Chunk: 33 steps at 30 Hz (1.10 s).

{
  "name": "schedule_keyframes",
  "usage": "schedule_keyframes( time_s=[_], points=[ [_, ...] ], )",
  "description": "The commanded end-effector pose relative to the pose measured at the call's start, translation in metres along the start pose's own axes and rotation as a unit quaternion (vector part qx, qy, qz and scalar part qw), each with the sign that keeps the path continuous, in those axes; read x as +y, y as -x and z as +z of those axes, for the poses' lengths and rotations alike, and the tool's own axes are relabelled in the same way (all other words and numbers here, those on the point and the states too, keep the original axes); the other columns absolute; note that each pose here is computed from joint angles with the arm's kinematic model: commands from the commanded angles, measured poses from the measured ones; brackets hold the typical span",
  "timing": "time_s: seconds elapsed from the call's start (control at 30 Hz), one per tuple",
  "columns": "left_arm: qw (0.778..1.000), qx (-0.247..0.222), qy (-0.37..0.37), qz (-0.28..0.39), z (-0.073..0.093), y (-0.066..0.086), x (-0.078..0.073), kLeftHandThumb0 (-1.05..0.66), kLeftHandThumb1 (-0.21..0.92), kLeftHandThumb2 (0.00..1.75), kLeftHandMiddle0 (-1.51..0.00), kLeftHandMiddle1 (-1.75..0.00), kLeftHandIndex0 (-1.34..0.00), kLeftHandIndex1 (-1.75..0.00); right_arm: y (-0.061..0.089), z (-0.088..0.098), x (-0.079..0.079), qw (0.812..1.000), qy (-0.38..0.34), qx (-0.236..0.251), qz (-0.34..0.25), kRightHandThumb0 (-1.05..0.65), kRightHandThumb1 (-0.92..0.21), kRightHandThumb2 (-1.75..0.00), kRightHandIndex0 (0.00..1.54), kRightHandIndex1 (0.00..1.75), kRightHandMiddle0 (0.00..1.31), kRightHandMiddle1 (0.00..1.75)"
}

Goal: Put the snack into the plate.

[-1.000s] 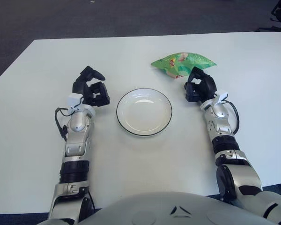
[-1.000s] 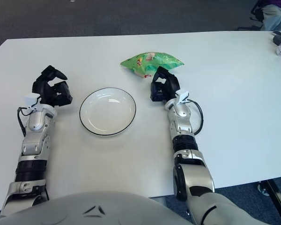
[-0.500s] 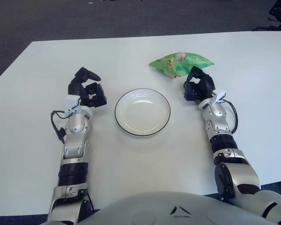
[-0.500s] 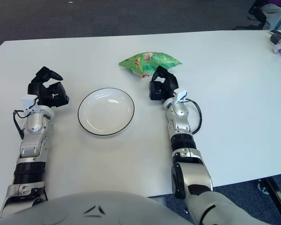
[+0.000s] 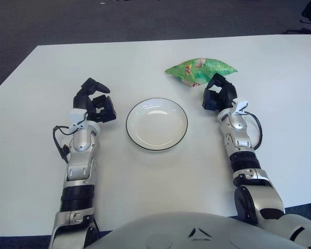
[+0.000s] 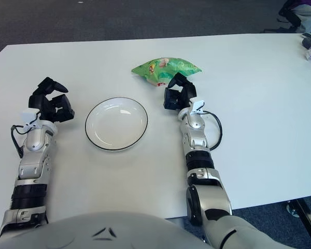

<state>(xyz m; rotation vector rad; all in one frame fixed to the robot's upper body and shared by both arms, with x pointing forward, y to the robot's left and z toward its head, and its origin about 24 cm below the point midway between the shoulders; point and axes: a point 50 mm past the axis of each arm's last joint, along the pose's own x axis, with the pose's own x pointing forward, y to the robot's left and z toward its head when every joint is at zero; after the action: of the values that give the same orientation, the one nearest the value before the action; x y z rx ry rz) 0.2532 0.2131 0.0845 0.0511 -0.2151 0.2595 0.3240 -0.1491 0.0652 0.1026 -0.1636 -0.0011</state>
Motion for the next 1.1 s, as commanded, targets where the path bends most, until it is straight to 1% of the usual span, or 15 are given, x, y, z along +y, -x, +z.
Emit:
schedule_keyframes(
  time_s=[0.0,0.1,0.27,0.5,0.67,1.07],
  points=[
    [0.997,0.080,0.001,0.008,-0.032,0.025,0.009,-0.51,0.24,1.41,-1.33,-1.75,-0.68,-1.75,0.028,-0.035,-0.002,0.997,-0.014,0.075,-0.026,-0.52,-0.22,-1.44,1.32,1.75,0.70,1.75],
    [0.997,0.080,0.004,0.009,-0.033,0.024,0.007,-0.51,0.25,1.40,-1.34,-1.75,-0.67,-1.75,0.030,-0.034,-0.002,0.996,-0.014,0.079,-0.029,-0.52,-0.22,-1.44,1.32,1.75,0.70,1.75],
    [0.996,0.084,0.016,0.002,-0.032,0.025,0.005,-0.52,0.21,1.45,-1.36,-1.75,-0.70,-1.75,0.031,-0.033,-0.005,0.996,-0.017,0.087,-0.033,-0.52,-0.23,-1.43,1.32,1.75,0.69,1.75],
    [0.996,0.083,0.031,-0.011,-0.031,0.027,0.004,-0.52,0.21,1.45,-1.36,-1.75,-0.70,-1.75,0.032,-0.032,-0.008,0.994,-0.012,0.099,-0.032,-0.52,-0.23,-1.42,1.31,1.75,0.69,1.75],
    [0.997,0.074,0.025,-0.011,-0.028,0.028,0.000,-0.52,0.21,1.45,-1.37,-1.75,-0.70,-1.75,0.029,-0.030,-0.009,0.994,0.006,0.107,-0.025,-0.51,-0.23,-1.42,1.31,1.75,0.68,1.75],
    [0.997,0.074,0.022,-0.010,-0.027,0.030,-0.003,-0.55,0.16,1.51,-1.38,-1.75,-0.74,-1.75,0.029,-0.028,-0.007,0.994,0.032,0.108,-0.003,-0.51,-0.25,-1.41,1.30,1.75,0.67,1.75]
  ],
)
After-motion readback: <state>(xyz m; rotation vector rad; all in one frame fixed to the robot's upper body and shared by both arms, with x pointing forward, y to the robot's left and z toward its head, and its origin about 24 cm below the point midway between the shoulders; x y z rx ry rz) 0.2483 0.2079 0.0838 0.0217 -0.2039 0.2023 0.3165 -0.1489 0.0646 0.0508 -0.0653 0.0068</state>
